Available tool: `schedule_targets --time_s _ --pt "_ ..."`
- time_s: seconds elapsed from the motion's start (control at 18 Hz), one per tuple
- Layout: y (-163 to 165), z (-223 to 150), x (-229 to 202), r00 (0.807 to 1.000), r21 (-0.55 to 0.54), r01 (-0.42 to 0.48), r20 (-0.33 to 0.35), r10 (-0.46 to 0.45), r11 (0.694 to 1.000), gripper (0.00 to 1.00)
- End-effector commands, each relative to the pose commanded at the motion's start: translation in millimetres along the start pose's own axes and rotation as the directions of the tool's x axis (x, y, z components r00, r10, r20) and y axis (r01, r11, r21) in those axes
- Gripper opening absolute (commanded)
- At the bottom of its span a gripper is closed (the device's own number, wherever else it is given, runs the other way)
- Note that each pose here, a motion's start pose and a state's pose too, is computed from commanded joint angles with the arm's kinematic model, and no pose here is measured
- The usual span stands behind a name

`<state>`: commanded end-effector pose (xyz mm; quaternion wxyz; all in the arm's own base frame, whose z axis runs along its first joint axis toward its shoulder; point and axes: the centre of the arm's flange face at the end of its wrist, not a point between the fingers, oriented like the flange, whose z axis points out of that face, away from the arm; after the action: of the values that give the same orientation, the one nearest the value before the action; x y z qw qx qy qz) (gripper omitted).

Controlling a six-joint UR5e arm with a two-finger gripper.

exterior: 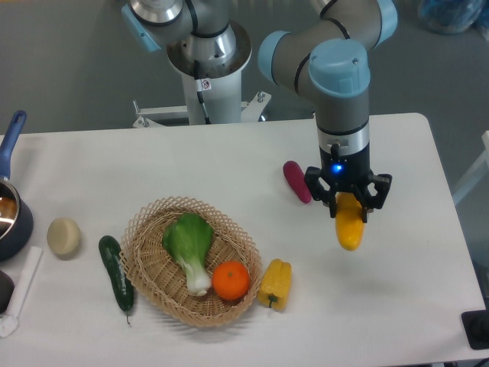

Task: Place the mango on the table

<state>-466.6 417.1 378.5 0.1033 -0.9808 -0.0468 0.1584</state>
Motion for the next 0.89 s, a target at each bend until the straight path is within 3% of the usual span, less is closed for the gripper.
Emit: schedule_targets --time_s 0.28,0.5,0.83,0.89 --pt "0.4 5.1 0.2 1.0 -0.006 0.0 -0.007 0.0 1.0 0.4" --pt "0.4 40.7 3.3 0.999 -0.041 -0.002 -0.042 0.0 0.999 0.4" --pt "-2.9 74.0 4.6 0.991 -0.075 0.106 -0.069 -0.111 0.992 0.4" --pt "-2.4 84.1 5.2 0.984 -0.087 0.157 -0.073 -0.163 0.984 0.41"
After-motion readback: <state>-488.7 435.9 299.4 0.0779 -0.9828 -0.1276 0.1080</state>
